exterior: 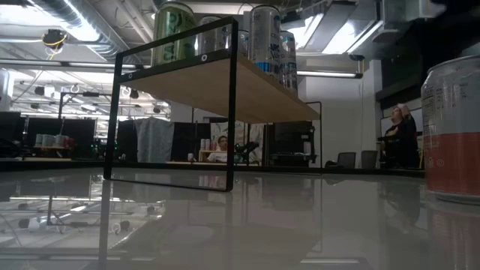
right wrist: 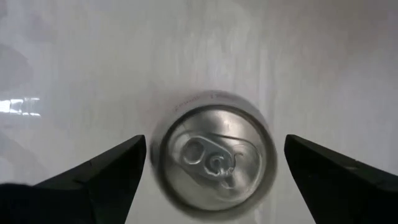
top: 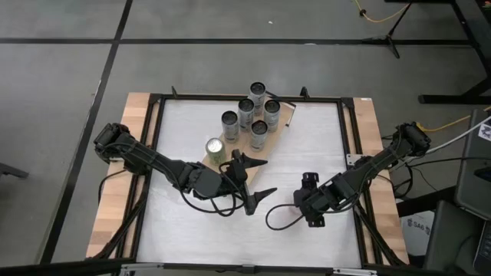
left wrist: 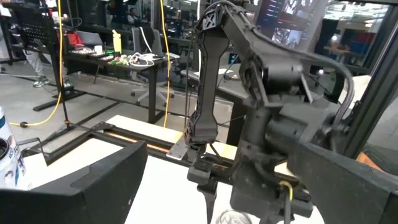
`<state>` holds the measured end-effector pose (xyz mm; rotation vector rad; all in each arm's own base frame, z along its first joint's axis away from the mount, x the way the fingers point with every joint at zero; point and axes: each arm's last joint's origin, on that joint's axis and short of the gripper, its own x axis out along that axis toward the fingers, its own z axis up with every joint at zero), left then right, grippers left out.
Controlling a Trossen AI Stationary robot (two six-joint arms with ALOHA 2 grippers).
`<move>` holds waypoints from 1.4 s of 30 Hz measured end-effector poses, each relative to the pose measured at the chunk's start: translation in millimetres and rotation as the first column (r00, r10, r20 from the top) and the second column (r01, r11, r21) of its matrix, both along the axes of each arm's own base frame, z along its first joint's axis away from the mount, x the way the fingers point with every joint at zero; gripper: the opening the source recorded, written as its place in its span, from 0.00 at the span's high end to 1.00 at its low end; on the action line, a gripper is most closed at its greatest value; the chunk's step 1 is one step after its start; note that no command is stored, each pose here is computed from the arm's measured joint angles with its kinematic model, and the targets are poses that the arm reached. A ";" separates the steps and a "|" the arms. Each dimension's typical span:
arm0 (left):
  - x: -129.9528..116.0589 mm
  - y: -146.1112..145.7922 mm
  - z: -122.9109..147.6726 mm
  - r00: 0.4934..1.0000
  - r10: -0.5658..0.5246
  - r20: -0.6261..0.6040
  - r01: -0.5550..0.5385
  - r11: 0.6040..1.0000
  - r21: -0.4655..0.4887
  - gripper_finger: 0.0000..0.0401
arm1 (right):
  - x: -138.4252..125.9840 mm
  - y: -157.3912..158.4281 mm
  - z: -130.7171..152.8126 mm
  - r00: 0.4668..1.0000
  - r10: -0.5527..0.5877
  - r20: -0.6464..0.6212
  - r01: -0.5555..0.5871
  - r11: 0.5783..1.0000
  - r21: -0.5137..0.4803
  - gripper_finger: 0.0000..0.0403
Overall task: Place canned beverage on shelf
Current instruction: Put the pink soda can on the shelf, aligned with the black soda can
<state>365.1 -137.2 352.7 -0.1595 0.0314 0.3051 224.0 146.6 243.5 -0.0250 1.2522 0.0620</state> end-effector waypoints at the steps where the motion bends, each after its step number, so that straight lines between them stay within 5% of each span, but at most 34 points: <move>1: 0.0 0.0 0.0 1.000 0.000 0.000 0.000 1.000 0.000 0.00 | -0.8 -0.5 -4.2 1.000 0.000 -0.004 0.000 1.000 -0.002 0.08; 24: 0.0 0.2 0.0 1.000 0.001 0.000 -0.001 1.000 0.000 0.00 | -3.4 -3.2 -25.4 1.000 0.019 0.011 -0.019 0.999 -0.032 0.08; 35: 0.0 0.2 0.2 1.000 0.001 0.000 -0.001 1.000 0.000 0.00 | -0.5 -0.9 -24.3 0.994 0.100 0.040 -0.099 0.995 -0.029 0.31; 42: -12.7 1.2 11.0 1.000 -0.003 -0.016 0.003 1.000 0.008 0.00 | 7.5 -3.6 -16.7 0.983 0.184 0.025 -0.185 0.980 0.075 0.31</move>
